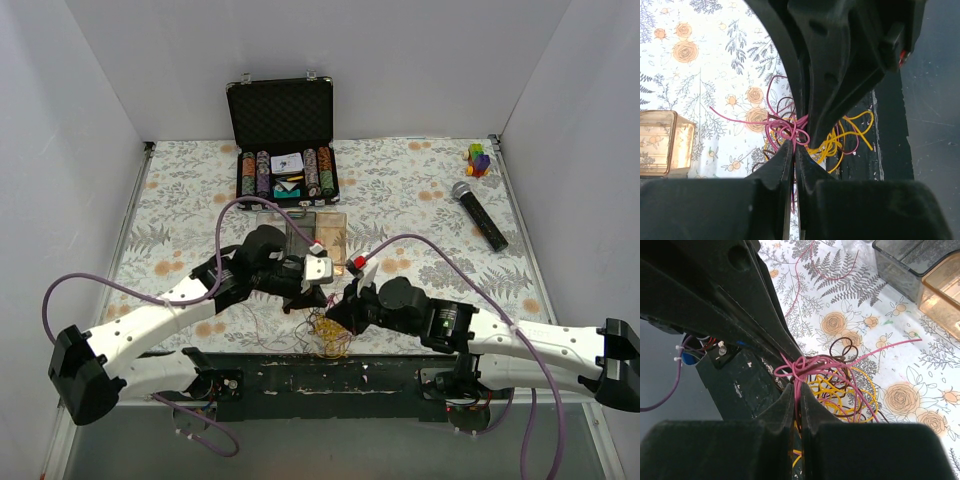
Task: Untangle the cables
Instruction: Untie the cable.
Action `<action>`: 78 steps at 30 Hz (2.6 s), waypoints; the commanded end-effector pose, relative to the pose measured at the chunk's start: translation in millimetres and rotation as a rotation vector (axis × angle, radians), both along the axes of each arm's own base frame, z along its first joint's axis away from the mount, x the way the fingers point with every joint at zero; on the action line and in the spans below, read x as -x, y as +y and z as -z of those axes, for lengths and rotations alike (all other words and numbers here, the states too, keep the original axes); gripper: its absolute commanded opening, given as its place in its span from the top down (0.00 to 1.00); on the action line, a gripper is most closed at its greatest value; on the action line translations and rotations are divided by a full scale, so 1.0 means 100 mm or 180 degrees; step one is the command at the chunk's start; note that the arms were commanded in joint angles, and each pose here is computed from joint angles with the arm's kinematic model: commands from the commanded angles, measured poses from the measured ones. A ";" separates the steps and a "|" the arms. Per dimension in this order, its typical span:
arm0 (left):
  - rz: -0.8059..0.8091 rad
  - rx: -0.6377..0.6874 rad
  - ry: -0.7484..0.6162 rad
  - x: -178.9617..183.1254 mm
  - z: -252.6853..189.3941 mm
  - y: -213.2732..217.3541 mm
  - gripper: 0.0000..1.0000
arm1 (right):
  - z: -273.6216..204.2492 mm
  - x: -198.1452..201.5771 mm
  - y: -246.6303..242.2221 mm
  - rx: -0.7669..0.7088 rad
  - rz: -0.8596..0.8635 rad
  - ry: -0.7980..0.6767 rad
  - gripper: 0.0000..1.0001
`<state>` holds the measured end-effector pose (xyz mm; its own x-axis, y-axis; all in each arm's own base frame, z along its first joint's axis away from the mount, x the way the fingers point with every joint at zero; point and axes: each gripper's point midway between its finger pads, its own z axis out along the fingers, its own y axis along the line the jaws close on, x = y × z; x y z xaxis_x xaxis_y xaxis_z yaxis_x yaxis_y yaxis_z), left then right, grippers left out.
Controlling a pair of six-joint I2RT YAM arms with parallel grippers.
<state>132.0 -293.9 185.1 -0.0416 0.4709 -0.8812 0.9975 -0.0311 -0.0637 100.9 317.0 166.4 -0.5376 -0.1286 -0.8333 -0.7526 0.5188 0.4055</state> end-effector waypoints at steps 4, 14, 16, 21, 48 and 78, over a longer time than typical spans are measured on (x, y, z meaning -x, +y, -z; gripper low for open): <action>-0.0203 -0.0034 -0.0311 -0.09 -0.02 0.14 1.00 | -0.17 -0.07 -0.23 -0.0057 0.0216 -0.0066 0.99; -0.0294 -0.0093 -0.0427 -0.10 -0.02 0.24 1.00 | 0.00 -0.13 -0.56 0.0167 0.0459 -0.0015 0.99; -0.0294 -0.0158 -0.0473 -0.10 0.02 0.29 1.00 | 0.04 -0.15 -0.63 0.0235 0.0521 -0.0020 0.99; -0.0382 -0.0308 -0.0586 -0.09 0.12 0.46 1.00 | 0.04 -0.27 -0.83 0.0321 0.0755 -0.0098 0.99; -0.0611 -0.0537 -0.0790 -0.01 0.11 0.86 1.00 | 0.07 -0.81 -1.23 0.0512 0.1348 -0.0080 0.59; -0.0682 -0.0385 -0.0767 -0.07 -0.22 0.74 1.00 | 0.14 -0.76 0.28 -0.0038 -0.0090 -0.0269 0.51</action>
<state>139.2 -221.2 187.5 0.0374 0.6035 -0.7965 0.9734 0.1584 0.1657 163.2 317.6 115.3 -0.5531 -0.2057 -0.8074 -0.7443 0.5575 0.3678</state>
